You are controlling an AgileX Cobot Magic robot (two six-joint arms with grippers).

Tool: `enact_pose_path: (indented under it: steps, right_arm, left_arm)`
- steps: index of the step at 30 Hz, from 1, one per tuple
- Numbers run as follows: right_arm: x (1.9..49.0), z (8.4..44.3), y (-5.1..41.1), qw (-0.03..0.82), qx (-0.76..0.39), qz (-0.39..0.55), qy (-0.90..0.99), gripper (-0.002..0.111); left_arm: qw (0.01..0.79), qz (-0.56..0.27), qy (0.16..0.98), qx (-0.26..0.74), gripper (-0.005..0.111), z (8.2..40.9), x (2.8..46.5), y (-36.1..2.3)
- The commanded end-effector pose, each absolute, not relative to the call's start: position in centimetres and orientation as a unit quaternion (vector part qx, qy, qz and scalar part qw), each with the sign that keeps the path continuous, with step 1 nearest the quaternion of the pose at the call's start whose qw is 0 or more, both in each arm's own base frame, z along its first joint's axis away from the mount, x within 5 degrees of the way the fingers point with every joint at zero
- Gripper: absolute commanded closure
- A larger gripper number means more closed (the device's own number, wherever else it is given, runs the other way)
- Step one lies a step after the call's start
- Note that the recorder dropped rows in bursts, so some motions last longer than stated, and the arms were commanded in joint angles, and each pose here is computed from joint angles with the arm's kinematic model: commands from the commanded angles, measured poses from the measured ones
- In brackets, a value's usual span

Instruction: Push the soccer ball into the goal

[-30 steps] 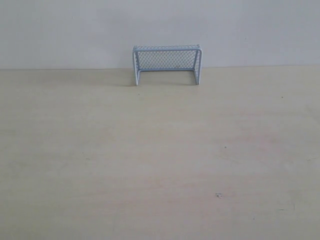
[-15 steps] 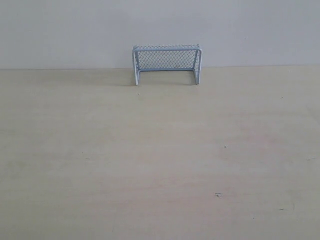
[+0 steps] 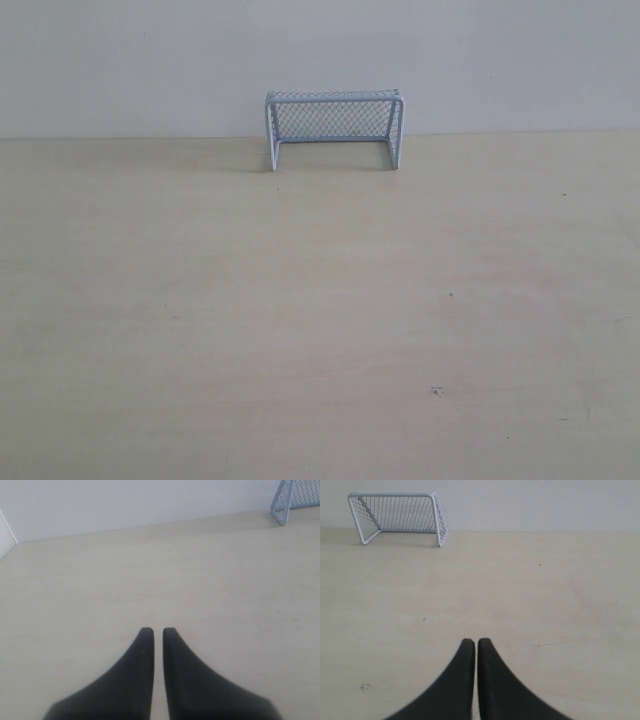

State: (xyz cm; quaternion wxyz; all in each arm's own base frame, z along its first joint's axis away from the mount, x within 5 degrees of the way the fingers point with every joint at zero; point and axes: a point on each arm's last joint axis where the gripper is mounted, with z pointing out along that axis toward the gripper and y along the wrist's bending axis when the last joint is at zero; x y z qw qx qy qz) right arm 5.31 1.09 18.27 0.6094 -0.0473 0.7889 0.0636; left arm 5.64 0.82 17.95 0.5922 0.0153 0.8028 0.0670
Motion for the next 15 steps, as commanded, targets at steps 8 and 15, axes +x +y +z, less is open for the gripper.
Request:
enact_pose_path:
  steps: [8,15]
  right_arm:
    - [5.26,18.25,1.06,0.609,-0.043,0.064,0.789,0.108]
    - [5.26,18.25,1.06,0.608,-0.036,0.070,0.790,0.108]
  left_arm:
    - [0.594,0.062,0.802,0.015,0.100,18.09,5.68,0.77]
    - [0.594,0.062,0.802,0.015,0.100,18.09,5.68,0.77]
